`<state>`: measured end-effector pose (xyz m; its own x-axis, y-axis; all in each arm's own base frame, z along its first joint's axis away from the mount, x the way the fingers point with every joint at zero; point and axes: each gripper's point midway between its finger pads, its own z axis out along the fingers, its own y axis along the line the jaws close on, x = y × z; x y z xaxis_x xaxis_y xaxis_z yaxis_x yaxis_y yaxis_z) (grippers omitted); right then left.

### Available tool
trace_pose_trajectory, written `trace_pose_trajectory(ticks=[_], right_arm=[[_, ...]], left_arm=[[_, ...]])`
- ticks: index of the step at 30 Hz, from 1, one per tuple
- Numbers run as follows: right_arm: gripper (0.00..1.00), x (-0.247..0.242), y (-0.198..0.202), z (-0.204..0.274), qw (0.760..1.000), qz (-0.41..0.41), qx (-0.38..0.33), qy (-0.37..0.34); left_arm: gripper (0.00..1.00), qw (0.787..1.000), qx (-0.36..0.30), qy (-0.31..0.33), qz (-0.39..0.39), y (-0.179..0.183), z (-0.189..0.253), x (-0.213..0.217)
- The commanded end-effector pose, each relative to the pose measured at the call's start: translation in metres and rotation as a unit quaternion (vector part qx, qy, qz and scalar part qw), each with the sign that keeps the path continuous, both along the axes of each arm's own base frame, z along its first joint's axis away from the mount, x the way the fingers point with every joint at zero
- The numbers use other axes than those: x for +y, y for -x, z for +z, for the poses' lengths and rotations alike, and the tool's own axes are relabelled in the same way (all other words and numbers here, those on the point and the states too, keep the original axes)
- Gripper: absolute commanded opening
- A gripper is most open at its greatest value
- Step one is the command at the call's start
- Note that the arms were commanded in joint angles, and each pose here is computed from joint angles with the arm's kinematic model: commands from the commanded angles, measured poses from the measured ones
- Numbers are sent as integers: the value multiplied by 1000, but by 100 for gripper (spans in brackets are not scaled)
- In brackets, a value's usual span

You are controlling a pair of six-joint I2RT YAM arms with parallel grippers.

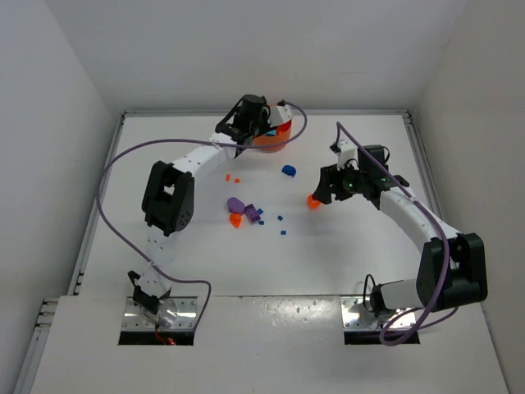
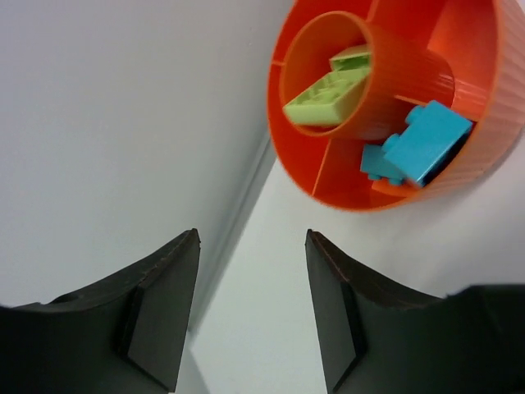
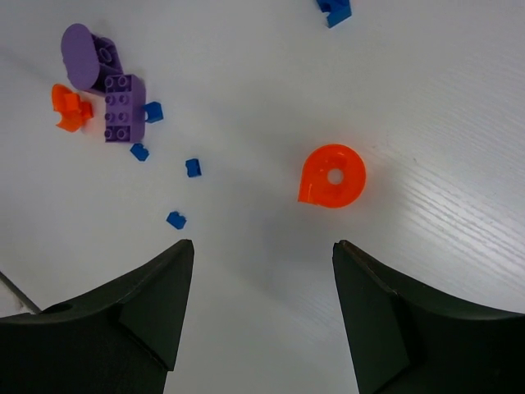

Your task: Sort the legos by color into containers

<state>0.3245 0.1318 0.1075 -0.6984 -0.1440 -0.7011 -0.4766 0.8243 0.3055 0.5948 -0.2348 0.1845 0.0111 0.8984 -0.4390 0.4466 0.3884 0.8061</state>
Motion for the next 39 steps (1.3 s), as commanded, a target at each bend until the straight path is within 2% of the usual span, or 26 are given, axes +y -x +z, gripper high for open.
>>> trace_pose_trajectory(ticks=[1, 3, 4, 6, 7, 8, 9, 10, 11, 13, 19, 20, 25, 30, 39], right_arm=[[70, 23, 1, 29, 997, 52, -38, -34], [70, 36, 1, 37, 996, 71, -35, -48], [70, 44, 1, 39, 995, 82, -35, -52], [68, 66, -1, 48, 992, 111, -34, -53], [67, 74, -1, 35, 992, 122, -9, -43], [66, 92, -1, 41, 989, 146, -12, -32], [66, 103, -1, 39, 987, 161, -8, -26], [66, 114, -3, 23, 985, 174, 9, -12], [65, 135, -5, 29, 982, 190, -5, 2], [65, 160, -14, 23, 978, 207, -13, 21], [65, 223, -45, 10, 978, 198, -36, 56], [63, 229, -50, 7, 978, 194, -41, 66], [63, 266, -48, -21, 972, 198, -50, 115], [63, 274, -41, -45, 968, 203, -36, 143], [63, 274, -37, -72, 965, 199, -16, 173]], left_arm=[[62, 980, -28, 170, 97, 27, 89, 35], [62, 970, -4, 205, 133, 40, 86, 57], [62, 957, 27, 246, 150, 58, 80, 73], [65, 944, 49, 284, 162, 77, 74, 91], [70, 930, 80, 303, 194, 92, 45, 112], [83, 923, 81, 333, 176, 108, 62, 116], [88, 915, 92, 350, 179, 118, 58, 122], [92, 901, 120, 365, 204, 132, 35, 139], [95, 894, 119, 389, 186, 144, 50, 140], [100, 877, 142, 411, 204, 164, 34, 154], [100, 863, 128, 435, 221, 199, 46, 177], [100, 862, 141, 428, 234, 205, 36, 179], [100, 851, 140, 429, 270, 213, 31, 198], [100, 833, 116, 449, 303, 212, 36, 226], [100, 820, 123, 471, 302, 210, 33, 235]])
